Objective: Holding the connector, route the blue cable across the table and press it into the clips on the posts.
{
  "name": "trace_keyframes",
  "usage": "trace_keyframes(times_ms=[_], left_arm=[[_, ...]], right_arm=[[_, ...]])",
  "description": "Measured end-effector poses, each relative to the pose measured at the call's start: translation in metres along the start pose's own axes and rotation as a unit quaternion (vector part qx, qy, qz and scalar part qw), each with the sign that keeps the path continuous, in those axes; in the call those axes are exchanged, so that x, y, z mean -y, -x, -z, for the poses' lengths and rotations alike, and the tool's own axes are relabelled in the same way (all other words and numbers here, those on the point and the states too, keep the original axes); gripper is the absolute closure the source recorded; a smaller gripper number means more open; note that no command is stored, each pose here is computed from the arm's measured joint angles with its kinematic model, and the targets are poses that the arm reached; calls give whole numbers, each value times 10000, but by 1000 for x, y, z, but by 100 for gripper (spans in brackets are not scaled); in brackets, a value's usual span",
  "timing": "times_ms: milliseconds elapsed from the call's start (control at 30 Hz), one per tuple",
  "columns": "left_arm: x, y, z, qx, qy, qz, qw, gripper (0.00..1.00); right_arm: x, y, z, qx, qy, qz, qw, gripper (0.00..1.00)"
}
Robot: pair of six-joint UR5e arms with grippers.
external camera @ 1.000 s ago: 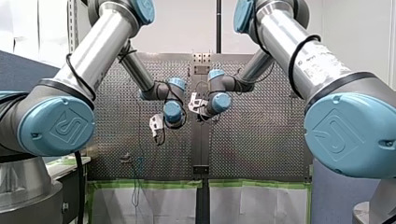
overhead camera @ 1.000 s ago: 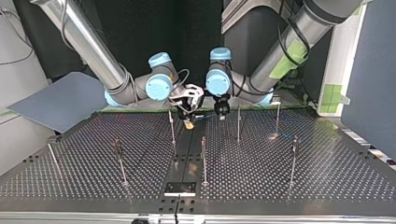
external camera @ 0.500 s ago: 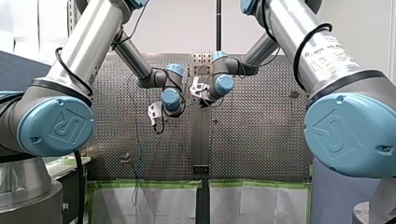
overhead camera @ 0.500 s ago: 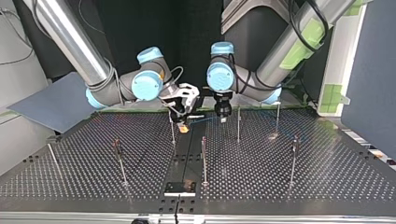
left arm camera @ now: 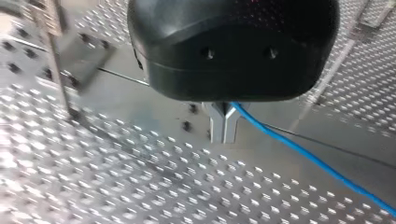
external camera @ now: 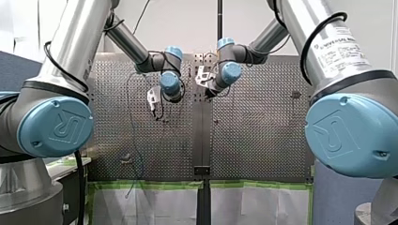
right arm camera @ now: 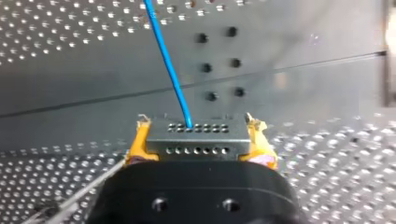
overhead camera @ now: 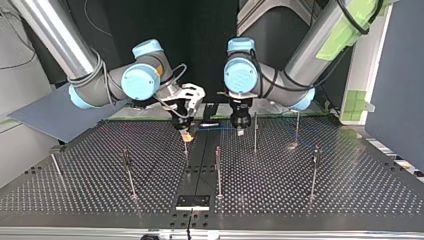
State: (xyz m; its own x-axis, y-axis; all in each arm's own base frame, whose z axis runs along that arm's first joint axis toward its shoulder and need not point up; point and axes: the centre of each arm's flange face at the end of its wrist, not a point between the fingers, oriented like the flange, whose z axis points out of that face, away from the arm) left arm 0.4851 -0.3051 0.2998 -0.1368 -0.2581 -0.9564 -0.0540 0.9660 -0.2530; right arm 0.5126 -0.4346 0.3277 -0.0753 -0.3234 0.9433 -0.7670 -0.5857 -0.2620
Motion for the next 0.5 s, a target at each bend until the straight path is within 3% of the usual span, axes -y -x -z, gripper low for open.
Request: trace_keyframes(times_ms=[300,500], left_arm=[[8,39,17,255,-203,91,9994,100],[17,73,31,433,-379,87,9983,100]], right_arm=[[6,-40,24,-238,-29,11,9997,100],[13,-68,42,-450,-75,20,9990,100]])
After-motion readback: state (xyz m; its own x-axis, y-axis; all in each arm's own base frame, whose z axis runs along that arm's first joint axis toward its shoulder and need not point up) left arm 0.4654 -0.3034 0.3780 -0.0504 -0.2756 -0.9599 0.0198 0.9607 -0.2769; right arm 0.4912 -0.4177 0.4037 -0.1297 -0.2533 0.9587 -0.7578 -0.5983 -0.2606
